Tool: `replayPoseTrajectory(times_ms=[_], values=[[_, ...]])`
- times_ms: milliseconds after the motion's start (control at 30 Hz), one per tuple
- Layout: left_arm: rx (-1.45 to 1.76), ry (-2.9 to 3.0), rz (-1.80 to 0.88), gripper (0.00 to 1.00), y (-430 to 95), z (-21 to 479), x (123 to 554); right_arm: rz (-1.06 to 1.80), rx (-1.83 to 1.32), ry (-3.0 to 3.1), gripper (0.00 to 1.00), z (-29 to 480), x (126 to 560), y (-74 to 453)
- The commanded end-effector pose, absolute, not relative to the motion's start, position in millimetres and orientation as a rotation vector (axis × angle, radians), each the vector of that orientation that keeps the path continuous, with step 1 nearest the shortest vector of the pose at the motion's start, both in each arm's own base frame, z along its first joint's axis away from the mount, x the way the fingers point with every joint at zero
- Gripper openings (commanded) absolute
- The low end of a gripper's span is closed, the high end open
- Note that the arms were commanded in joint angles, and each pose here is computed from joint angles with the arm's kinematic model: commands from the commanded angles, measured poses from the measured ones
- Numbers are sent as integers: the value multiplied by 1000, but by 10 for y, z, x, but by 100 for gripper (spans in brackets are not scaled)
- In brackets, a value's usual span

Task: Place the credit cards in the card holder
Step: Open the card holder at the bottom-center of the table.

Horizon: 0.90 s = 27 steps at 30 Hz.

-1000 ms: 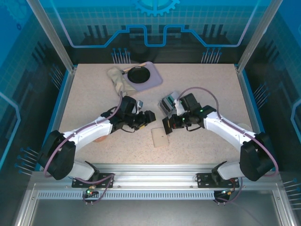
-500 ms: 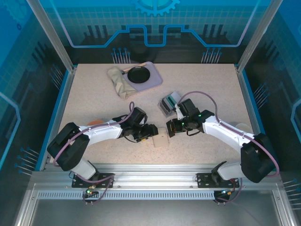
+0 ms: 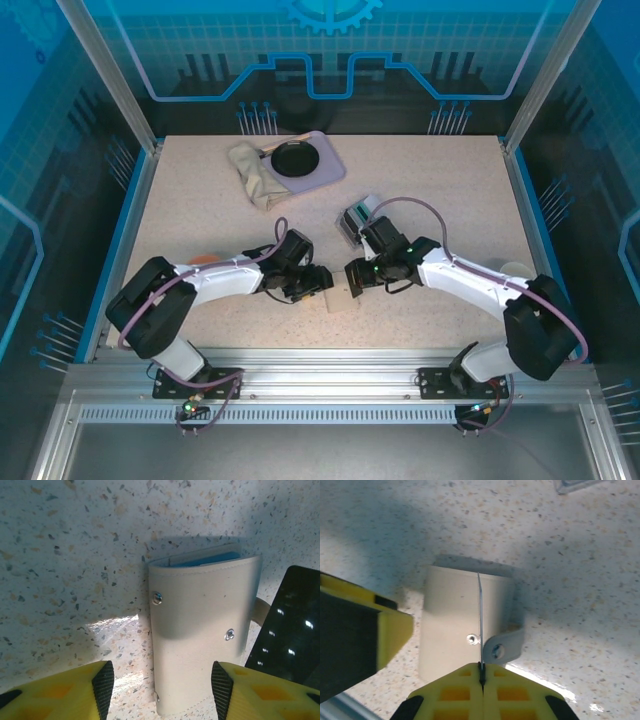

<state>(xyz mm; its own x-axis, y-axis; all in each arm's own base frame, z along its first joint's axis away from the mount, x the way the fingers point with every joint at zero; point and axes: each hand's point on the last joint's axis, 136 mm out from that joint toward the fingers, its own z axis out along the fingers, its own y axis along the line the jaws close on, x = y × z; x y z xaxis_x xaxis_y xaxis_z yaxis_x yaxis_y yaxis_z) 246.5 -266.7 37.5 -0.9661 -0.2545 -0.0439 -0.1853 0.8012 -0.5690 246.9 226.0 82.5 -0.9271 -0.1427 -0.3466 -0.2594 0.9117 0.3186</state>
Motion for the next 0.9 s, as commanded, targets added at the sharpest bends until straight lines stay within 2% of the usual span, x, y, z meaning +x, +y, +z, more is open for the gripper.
replayPoseTrajectory(times_ms=[0,300,433,867], values=[[-352,2869,-893,56,-2734,404,2508,443,-236,2766,1,780,2533,2125],[-321,2887,-935,53,-2857,357,2538,442,-183,2807,1,608,2484,1970],[-291,2903,-950,51,-2943,329,2543,585,-164,2802,1,598,2478,2078],[-165,2879,-1053,59,-3270,424,2617,926,-1,2727,2,778,2562,2110]])
